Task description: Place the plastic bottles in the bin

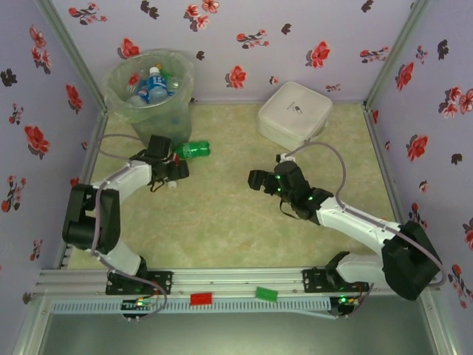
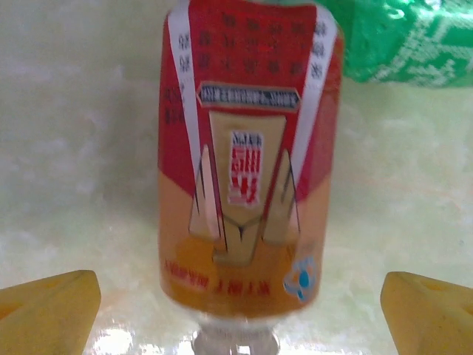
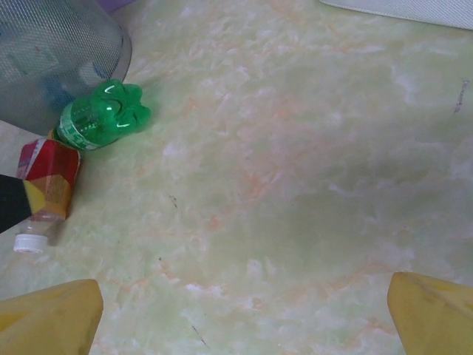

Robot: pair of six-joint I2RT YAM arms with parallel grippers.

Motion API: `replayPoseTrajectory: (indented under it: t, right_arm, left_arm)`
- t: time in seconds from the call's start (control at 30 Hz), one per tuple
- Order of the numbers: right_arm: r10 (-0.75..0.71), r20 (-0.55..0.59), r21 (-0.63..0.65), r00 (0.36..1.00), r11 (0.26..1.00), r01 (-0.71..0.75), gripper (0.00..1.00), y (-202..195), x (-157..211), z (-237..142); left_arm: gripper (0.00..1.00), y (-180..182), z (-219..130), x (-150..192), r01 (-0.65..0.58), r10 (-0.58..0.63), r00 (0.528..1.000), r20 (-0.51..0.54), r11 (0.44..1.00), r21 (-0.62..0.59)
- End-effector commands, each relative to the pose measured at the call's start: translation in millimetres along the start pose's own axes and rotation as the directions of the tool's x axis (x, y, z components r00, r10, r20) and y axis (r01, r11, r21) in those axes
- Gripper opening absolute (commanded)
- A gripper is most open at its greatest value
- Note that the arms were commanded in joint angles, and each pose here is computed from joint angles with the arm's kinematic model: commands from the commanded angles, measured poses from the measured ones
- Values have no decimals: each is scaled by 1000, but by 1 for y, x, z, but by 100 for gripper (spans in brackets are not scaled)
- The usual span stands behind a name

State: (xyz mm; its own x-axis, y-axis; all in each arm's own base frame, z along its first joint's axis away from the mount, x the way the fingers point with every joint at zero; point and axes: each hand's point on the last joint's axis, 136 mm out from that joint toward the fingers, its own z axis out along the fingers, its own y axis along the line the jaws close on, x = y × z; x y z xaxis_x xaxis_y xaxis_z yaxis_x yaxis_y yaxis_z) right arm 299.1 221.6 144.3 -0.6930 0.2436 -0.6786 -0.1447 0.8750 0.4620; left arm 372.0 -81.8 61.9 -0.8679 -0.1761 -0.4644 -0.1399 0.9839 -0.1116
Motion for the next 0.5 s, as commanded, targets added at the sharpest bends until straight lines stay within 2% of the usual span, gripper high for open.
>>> replayPoseTrajectory:
  t: [0.0, 0.33, 0.47]
  right_arm:
    - [24, 65, -23, 998, 999, -22, 100, 11, -23, -1]
    - [37, 115, -17, 993, 999, -36, 100, 10, -34, -7]
    - [19, 101, -14, 995, 1000, -17, 100, 13, -33, -5]
  left_arm:
    - [95, -2, 7, -26, -19, 21, 998, 62, 999, -35]
    - [82, -6, 34, -17, -23, 23, 1000, -6, 999, -41]
    - [63, -4, 32, -15, -26, 26, 1000, 1, 999, -42]
